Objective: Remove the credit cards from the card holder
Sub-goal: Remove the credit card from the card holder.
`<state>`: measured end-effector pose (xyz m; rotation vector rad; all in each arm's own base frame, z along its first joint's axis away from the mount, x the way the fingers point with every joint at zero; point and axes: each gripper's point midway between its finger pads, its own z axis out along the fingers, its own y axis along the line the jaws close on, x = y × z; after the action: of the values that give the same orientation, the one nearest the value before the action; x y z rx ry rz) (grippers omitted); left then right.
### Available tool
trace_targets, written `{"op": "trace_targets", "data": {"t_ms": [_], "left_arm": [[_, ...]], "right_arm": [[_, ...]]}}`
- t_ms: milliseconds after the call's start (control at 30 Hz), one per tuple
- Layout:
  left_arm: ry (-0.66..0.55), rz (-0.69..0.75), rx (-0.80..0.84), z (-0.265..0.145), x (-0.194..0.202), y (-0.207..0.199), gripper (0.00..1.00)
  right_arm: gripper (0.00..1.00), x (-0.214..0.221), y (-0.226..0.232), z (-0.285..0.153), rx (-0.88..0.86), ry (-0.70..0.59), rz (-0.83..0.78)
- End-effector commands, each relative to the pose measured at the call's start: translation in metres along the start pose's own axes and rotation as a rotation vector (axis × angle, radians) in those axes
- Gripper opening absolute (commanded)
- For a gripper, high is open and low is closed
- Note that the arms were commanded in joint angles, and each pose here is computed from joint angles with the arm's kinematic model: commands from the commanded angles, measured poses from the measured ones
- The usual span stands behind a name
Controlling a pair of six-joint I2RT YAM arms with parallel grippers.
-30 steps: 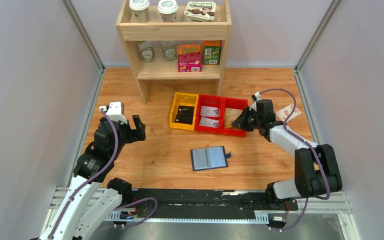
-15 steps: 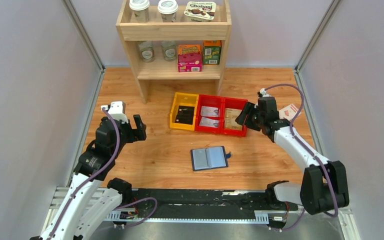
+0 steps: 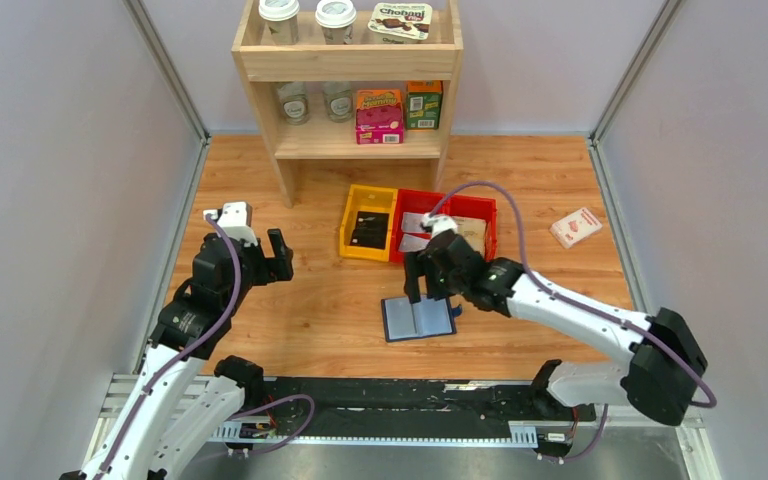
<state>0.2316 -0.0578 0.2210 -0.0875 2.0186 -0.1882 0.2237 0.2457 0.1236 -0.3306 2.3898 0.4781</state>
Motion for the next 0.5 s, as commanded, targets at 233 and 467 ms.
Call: {"op": "trace_targets", "data": {"t_ms": [233,467], "left_arm": [[-0.014,0.001,0.011,-0.001,-0.004,-0.001,0.98],[-0.012,0.005,0.011,-0.001,-0.003,-0.001,0.98]], "right_arm": [[0.82,0.056,0.051,0.039,0.018,0.237,-0.13],[0.73,0.072,0.054,0.054,0.033,0.326,-0.154]]}}
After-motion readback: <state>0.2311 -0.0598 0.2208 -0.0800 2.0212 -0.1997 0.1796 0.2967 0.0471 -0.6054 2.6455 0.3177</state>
